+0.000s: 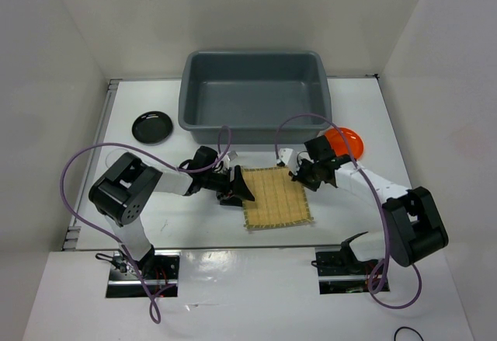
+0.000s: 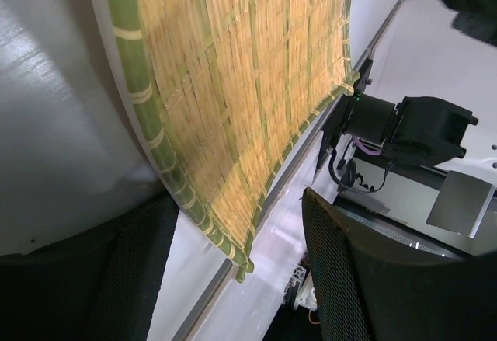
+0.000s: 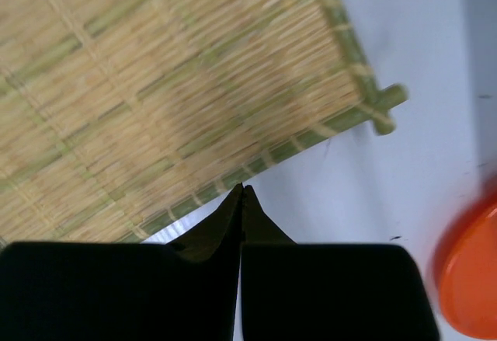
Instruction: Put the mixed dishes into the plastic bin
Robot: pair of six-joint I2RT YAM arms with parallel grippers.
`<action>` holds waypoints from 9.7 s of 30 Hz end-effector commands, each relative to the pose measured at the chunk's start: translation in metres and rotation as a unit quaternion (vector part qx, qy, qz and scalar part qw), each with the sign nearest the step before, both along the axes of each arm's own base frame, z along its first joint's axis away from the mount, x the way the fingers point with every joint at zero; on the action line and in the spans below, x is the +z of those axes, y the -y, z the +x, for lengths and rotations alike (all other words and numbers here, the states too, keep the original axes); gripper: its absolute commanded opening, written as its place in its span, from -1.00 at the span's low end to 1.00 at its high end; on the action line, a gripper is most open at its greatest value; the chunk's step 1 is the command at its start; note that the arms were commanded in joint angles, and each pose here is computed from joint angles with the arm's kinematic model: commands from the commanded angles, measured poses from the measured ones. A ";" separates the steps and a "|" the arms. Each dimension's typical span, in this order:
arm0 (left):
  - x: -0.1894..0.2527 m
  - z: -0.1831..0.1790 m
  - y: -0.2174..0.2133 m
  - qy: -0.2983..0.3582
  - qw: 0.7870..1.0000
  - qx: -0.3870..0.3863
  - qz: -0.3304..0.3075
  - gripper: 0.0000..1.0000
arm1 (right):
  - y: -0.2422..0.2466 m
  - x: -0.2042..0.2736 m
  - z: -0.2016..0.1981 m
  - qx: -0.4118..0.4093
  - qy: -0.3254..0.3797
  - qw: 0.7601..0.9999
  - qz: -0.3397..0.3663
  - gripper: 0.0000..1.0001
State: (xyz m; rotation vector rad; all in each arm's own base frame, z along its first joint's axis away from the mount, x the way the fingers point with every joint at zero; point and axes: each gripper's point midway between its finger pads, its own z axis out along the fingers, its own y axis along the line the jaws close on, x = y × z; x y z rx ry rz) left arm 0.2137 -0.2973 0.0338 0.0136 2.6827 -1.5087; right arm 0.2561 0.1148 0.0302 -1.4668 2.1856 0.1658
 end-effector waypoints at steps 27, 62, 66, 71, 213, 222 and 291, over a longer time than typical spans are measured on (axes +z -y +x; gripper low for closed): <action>-0.049 -0.022 -0.021 -0.041 0.993 0.013 0.109 0.48 | 0.000 -0.026 -0.002 0.033 -0.035 0.998 -0.040 -1.00; 0.017 0.015 0.060 0.012 1.000 -0.008 0.022 -1.00 | -0.001 -0.025 -0.012 0.047 -0.042 0.997 -0.036 -1.00; 0.024 0.016 0.058 0.018 1.000 0.002 0.023 -1.00 | -0.001 -0.023 -0.014 0.047 -0.036 0.998 -0.034 -1.00; 0.039 0.009 0.052 0.022 0.999 -0.001 0.023 -1.00 | -0.011 0.007 -0.006 0.011 -0.018 1.000 0.004 -1.00; 0.209 0.321 0.039 0.149 0.980 0.060 -0.116 -1.00 | 0.100 0.240 -0.017 -0.335 0.434 0.812 0.198 0.16; 0.117 0.331 0.050 0.089 0.990 0.056 -0.091 -1.00 | 0.094 0.231 -0.013 -0.328 0.418 0.825 0.192 0.16; 0.183 -0.017 -0.166 0.136 0.901 0.297 0.287 1.00 | 0.221 -0.023 0.136 -0.502 -0.151 0.821 0.227 0.84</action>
